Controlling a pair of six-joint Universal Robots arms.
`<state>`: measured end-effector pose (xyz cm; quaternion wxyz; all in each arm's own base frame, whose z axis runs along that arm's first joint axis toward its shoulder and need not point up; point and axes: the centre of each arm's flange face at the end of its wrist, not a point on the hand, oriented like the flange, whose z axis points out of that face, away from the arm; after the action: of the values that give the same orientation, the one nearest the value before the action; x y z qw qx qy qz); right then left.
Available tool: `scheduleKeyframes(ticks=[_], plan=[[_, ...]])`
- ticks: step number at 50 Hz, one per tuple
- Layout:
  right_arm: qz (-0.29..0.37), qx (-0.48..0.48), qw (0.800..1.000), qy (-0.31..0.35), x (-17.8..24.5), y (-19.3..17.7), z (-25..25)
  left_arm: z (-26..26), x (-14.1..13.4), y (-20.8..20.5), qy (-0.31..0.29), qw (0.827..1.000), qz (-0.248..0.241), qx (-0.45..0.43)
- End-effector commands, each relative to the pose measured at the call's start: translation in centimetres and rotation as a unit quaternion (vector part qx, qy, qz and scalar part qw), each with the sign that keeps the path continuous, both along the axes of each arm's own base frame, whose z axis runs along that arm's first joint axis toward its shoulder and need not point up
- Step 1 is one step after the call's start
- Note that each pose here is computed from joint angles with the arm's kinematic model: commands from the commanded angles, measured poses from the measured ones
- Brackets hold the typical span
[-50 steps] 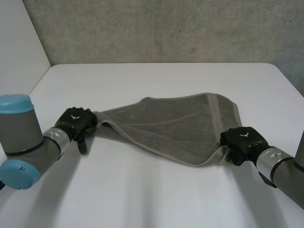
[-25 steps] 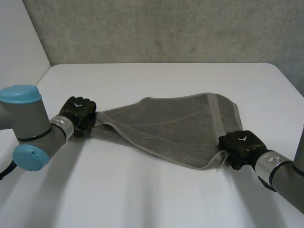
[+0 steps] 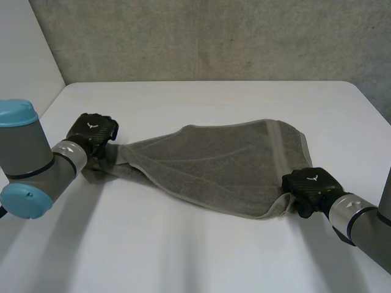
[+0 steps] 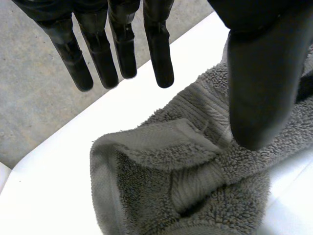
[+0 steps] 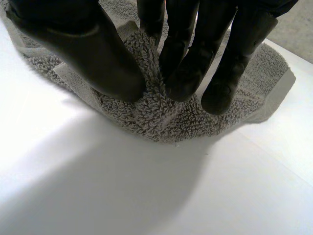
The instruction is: Fold the towel.
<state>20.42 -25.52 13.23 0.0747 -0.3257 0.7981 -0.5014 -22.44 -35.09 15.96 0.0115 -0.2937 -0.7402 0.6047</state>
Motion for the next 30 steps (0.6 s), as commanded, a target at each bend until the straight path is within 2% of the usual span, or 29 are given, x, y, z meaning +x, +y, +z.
scheduleKeyframes(ticks=[1, 16, 30], plan=[[0.001, 0.001, 1.0, 0.0, 0.0, 0.1, -0.1, -0.5, 0.6, -0.4, -0.021, 1.0, 0.003, -0.001], [-0.001, 0.001, 1.0, 0.0, -0.1, 0.0, 0.0, -1.7, 0.7, 0.4, -0.049, 0.999, -0.009, 0.011], [-0.001, 0.002, 1.0, 0.0, -0.1, 0.1, -0.1, -1.4, 0.6, -1.3, -0.072, 0.996, -0.011, -0.048]])
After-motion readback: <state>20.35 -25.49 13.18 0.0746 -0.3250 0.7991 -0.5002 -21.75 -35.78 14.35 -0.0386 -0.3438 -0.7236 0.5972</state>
